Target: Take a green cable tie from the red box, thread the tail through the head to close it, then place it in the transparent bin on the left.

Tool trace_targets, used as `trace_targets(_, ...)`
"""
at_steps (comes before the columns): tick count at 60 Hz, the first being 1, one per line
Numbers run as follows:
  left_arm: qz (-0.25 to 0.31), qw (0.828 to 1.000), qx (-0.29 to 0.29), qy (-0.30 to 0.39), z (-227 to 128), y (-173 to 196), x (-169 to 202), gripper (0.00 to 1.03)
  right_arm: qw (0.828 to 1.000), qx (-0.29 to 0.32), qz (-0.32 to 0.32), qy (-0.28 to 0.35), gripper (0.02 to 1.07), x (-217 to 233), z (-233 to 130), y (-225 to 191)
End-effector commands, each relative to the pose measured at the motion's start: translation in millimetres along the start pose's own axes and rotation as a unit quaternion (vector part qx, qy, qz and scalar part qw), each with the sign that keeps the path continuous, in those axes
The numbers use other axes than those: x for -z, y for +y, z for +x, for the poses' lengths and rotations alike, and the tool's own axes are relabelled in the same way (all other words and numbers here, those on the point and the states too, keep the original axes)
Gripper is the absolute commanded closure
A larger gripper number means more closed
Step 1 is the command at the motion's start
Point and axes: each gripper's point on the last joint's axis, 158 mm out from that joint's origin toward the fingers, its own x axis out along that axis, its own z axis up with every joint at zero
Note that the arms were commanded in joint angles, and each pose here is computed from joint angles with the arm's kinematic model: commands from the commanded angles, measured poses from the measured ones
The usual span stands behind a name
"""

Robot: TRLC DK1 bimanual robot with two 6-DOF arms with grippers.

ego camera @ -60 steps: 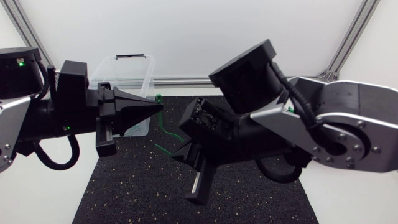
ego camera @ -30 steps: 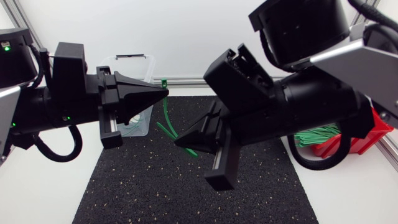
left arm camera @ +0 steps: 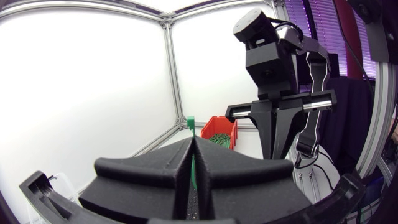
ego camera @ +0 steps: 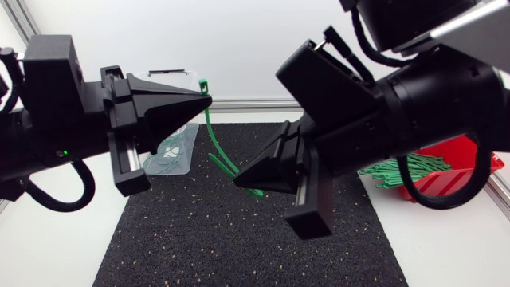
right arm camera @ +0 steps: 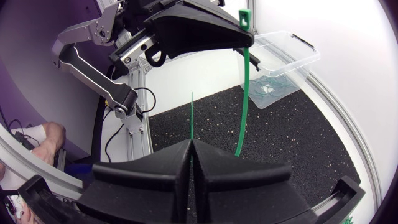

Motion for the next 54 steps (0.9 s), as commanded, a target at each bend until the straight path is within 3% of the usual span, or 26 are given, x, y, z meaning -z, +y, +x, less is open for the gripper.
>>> trace_targets(1, 0.007, 1.000, 0.001, -0.006, -1.4, -7.0, 1.5, 1.00, 1.000, 0.002, 0.008, -0.009, 1.02, -6.6, -11.9, 1.2)
trace_targets(42, -0.101, 0.993, 0.056, -0.013, 4.7, -15.5, 5.6, 1.00, 0.998, -0.007, 0.061, 0.028, 1.02, -7.4, -32.1, -3.9)
trace_targets(48, -0.109, 0.992, 0.055, -0.018, 7.6, -12.8, 6.3, 1.00, 0.985, -0.037, 0.164, 0.020, 1.02, -9.6, -33.1, -8.6)
trace_targets(52, -0.114, 0.992, 0.054, -0.020, 8.7, -10.8, 7.4, 1.00, 0.953, -0.067, 0.296, -0.003, 1.02, -13.3, -38.4, -21.4)
trace_targets(54, -0.113, 0.992, 0.053, -0.020, 8.7, -10.9, 7.9, 1.00, 0.945, -0.064, 0.322, -0.007, 1.02, -12.3, -40.4, -26.8)
